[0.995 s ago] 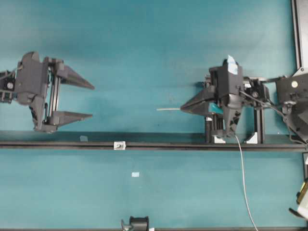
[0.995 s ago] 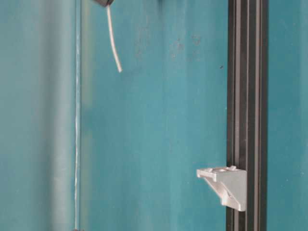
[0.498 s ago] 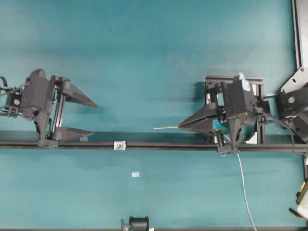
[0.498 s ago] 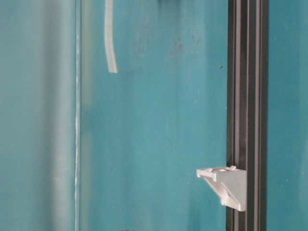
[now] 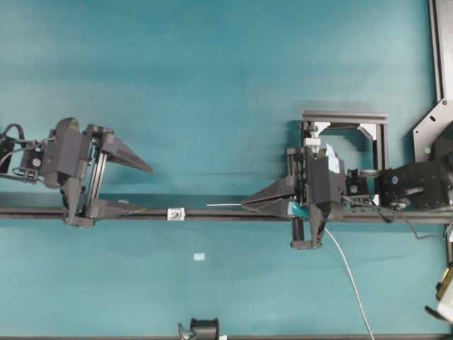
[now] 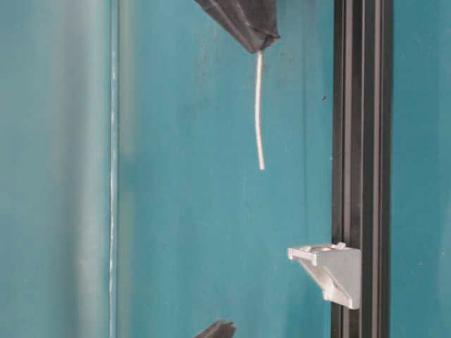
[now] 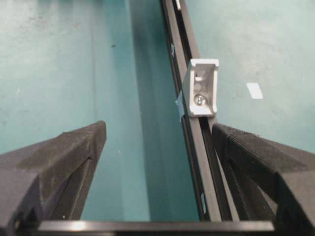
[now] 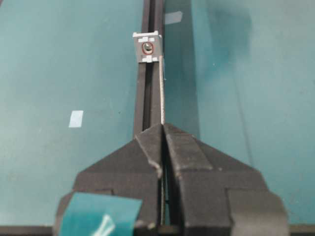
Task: Insert the wire into the hole on the left side and pull it with the left arm.
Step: 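Carry the wire with the right gripper down to the rail bracket, then push the wire tip leftward through the hole in the white bracket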
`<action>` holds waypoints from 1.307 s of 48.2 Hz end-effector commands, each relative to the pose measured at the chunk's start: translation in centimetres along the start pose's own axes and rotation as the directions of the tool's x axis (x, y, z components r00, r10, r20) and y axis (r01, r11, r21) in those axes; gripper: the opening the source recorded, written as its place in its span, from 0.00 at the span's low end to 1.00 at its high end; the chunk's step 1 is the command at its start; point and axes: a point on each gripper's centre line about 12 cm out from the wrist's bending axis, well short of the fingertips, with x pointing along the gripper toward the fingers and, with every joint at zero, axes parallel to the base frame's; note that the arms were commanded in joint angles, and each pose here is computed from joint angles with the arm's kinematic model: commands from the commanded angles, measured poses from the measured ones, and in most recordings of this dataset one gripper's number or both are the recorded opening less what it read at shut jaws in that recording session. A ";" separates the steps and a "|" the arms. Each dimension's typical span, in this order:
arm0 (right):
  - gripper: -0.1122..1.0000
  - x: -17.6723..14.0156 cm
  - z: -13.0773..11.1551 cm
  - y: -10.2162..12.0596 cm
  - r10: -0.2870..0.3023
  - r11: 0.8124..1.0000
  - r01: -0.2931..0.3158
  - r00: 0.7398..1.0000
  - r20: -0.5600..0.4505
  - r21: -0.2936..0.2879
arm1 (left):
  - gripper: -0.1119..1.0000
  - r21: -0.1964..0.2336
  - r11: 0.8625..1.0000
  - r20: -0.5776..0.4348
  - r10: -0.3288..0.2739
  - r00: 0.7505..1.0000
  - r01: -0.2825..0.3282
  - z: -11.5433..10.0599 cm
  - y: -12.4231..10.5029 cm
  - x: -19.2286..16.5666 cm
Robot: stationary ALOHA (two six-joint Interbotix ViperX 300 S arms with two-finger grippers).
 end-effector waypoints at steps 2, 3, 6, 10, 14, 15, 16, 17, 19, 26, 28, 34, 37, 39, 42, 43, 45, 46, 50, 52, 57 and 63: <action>0.11 0.1 0.5 0.9 -0.012 1.000 0.012 0.999 0.037 0.013 | 0.76 0.001 1.000 0.024 -0.009 1.000 0.009 0.3 -0.3 0.6; 0.11 0.2 0.5 1.0 -0.015 1.000 0.014 0.999 0.039 0.012 | 0.76 0.002 1.000 0.025 -0.010 1.000 0.010 0.3 -0.3 0.7; 0.11 0.2 0.4 1.5 -0.012 1.000 0.012 0.999 0.046 0.007 | 0.76 0.003 1.000 0.026 -0.011 1.000 0.011 0.1 -0.4 1.0; 0.11 0.2 0.1 1.8 -0.006 1.000 0.006 0.999 0.050 0.001 | 0.76 0.004 1.000 0.028 -0.014 1.000 0.014 -0.1 -0.4 1.2; 0.11 0.4 -0.3 2.1 -0.002 1.000 0.002 0.999 0.051 -0.005 | 0.76 0.007 1.000 0.027 -0.020 0.999 0.019 -0.3 -0.6 1.5; 0.11 0.4 -0.3 2.2 0.000 1.000 0.000 0.999 0.053 -0.006 | 0.76 0.007 1.000 0.027 -0.021 0.999 0.021 -0.4 -0.7 1.6; 0.11 0.5 -0.4 2.3 0.001 1.000 -0.001 0.999 0.054 -0.007 | 0.76 0.008 1.000 0.027 -0.022 0.999 0.022 -0.4 -0.7 1.7; 0.11 0.6 -0.5 2.3 0.001 1.000 0.000 0.999 0.052 -0.010 | 0.76 0.009 1.000 0.025 -0.025 0.999 0.025 -0.5 -0.8 1.8; 0.11 0.7 -0.7 2.3 -0.001 1.000 0.002 0.999 0.051 -0.012 | 0.76 0.010 1.000 0.020 -0.027 0.999 0.027 -0.8 -0.9 1.9; 0.11 1.3 -1.3 2.1 -0.018 1.000 0.019 0.999 0.051 -0.013 | 0.76 0.012 1.000 0.016 -0.029 0.999 0.029 -1.1 -1.0 2.5; 0.11 1.4 -1.4 2.0 -0.024 1.000 0.025 0.998 0.055 -0.011 | 0.76 0.012 0.999 0.016 -0.031 0.999 0.031 -1.2 -1.0 2.6; 0.11 1.7 -2.0 1.7 -0.042 0.999 0.043 0.998 0.053 -0.012 | 0.76 0.013 0.999 0.015 -0.032 0.999 0.032 -1.3 -1.0 2.7; 0.11 1.9 -2.1 1.7 -0.048 0.999 0.049 0.997 0.060 -0.010 | 0.76 0.013 0.999 0.013 -0.032 0.999 0.032 -1.3 -1.0 2.6; 0.11 2.0 -2.2 1.6 -0.053 0.998 0.054 0.997 0.062 -0.011 | 0.75 0.013 0.999 0.013 -0.032 0.999 0.032 -1.3 -1.0 2.6; 0.11 2.2 -2.2 1.6 -0.053 0.998 0.054 0.996 0.065 -0.012 | 0.75 0.013 0.999 0.013 -0.032 0.999 0.032 -1.3 -1.0 2.6; 0.11 2.3 -2.3 1.6 -0.054 0.998 0.055 0.996 0.064 -0.012 | 0.75 0.013 0.999 0.013 -0.032 0.999 0.032 -1.3 -1.0 2.6; 0.11 2.4 -2.4 1.7 -0.053 0.998 0.054 0.997 0.064 -0.014 | 0.75 0.012 0.999 0.012 -0.032 0.999 0.031 -1.4 -1.0 2.6; 0.11 2.4 -2.4 1.6 -0.055 0.998 0.056 0.996 0.063 -0.014 | 0.75 0.013 0.999 0.013 -0.032 0.999 0.032 -1.3 -1.0 2.6; 0.11 2.5 -2.5 1.6 -0.059 0.998 0.060 0.996 0.067 -0.013 | 0.75 0.012 0.999 0.013 -0.030 0.999 0.030 -1.3 -1.0 2.6; 0.11 2.6 -2.6 1.6 -0.061 0.998 0.062 0.996 0.070 -0.014 | 0.75 0.012 0.999 0.013 -0.030 0.999 0.030 -1.3 -1.0 2.6; 0.11 2.8 -2.8 1.5 -0.065 0.998 0.066 0.995 0.072 -0.017 | 0.75 0.011 0.999 0.015 -0.031 0.999 0.030 -1.3 -1.0 2.7; 0.11 3.0 -2.9 1.5 -0.069 0.997 0.071 0.995 0.075 -0.018 | 0.75 0.010 0.999 0.018 -0.031 0.999 0.031 -1.2 -1.0 2.7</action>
